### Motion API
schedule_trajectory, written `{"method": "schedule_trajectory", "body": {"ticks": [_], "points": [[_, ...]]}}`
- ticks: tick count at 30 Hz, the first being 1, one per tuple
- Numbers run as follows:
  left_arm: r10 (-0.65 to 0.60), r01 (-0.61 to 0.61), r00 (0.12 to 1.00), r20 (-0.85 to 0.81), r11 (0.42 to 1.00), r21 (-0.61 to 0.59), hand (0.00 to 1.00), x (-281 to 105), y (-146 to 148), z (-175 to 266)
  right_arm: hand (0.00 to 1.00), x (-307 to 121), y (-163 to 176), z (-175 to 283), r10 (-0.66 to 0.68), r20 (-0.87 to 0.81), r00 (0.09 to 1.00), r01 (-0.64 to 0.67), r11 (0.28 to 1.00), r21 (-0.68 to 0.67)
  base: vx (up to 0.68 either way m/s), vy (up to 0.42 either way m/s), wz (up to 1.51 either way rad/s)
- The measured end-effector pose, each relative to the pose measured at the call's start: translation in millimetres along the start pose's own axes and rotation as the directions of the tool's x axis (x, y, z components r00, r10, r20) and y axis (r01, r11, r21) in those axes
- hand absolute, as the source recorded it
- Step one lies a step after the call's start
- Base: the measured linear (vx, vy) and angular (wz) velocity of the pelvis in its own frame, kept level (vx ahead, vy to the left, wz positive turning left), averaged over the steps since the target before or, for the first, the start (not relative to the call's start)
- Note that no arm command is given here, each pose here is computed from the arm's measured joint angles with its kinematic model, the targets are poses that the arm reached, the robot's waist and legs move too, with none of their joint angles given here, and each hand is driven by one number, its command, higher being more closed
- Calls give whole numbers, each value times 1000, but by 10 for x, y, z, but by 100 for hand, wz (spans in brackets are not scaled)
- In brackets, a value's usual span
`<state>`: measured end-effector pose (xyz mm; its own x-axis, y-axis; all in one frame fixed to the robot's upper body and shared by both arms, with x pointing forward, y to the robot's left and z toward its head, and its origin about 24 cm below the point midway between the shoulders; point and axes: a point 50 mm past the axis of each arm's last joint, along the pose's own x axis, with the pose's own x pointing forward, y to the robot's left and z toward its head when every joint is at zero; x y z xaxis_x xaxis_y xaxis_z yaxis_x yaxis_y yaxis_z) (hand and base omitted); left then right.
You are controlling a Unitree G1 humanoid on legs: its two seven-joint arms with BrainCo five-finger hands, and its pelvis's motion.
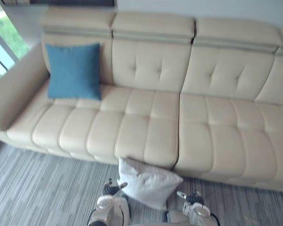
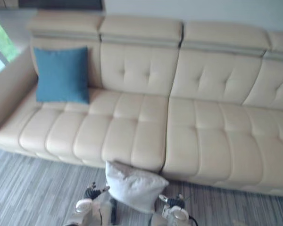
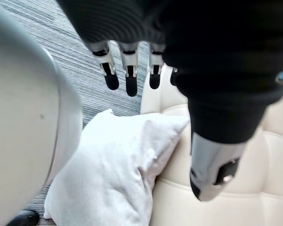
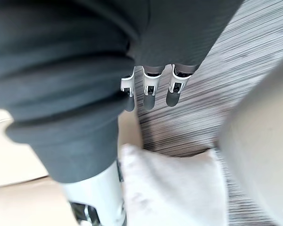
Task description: Pick up cushions and gather them together orderly.
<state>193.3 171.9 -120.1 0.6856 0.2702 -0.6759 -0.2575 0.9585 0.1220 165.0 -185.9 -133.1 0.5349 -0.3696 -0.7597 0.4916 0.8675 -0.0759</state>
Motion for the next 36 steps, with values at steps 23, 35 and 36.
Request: {"method": "schedule_trajectory", "body": {"ticks": [23,35,36], "points": [[231,29,631,741,947,-321,0,-331,330,3260,0,-585,725,3119,-29,646,763,-342,829,442,-130,26,-12],[193,112,500,844,952,-285,100,-793,-212,3713,100,-1038,1174,3354,20,733,680,-435,815,382,12,6,2],[191,114,497,846,953,-281,100,-800,-221,3716,100,-1052,1192,3353,25,738,675,-438,819,372,-19,6,5]]}}
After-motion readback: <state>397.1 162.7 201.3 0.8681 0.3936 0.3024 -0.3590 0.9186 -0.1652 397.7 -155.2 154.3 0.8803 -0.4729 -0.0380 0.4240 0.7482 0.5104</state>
